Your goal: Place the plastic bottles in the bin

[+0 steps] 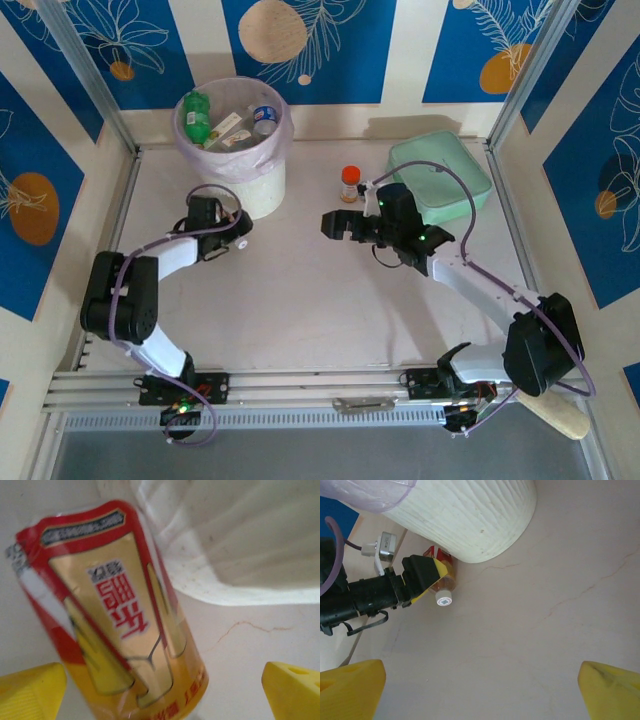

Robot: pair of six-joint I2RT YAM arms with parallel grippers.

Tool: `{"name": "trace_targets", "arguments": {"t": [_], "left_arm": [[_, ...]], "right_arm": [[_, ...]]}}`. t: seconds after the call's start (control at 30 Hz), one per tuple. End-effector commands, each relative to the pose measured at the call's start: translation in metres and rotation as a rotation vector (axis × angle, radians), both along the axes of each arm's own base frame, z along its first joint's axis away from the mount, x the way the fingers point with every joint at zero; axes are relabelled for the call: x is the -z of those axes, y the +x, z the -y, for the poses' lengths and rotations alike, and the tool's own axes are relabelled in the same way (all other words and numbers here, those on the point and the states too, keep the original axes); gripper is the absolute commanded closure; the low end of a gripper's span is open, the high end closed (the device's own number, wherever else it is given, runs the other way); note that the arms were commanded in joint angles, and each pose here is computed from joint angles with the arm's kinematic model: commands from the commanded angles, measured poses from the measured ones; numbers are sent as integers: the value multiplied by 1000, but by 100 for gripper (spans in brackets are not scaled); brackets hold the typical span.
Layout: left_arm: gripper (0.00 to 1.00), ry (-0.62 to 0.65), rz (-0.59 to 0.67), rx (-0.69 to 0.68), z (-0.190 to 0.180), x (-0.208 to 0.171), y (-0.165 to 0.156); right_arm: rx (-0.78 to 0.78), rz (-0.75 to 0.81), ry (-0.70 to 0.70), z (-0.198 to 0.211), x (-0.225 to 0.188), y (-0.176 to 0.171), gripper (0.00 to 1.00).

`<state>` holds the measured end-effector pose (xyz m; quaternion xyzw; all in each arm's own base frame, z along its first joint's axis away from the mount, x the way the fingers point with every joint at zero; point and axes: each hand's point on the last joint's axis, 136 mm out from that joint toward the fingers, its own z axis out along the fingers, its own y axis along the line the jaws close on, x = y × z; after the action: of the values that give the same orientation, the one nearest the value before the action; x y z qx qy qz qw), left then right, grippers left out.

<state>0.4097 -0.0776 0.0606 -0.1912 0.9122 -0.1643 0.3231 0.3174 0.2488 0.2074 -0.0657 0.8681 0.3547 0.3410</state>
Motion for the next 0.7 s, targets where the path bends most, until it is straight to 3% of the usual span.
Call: {"name": "trace_targets", "arguments": {"t": [0.0, 0.67], "left_arm": [[0, 40, 18, -12, -2, -3, 14], [7, 170, -26, -92, -32, 14, -1]], "right_arm": [[29, 0, -13, 10, 1, -4, 1], [35, 8, -10, 14, 0, -6, 1]]}}
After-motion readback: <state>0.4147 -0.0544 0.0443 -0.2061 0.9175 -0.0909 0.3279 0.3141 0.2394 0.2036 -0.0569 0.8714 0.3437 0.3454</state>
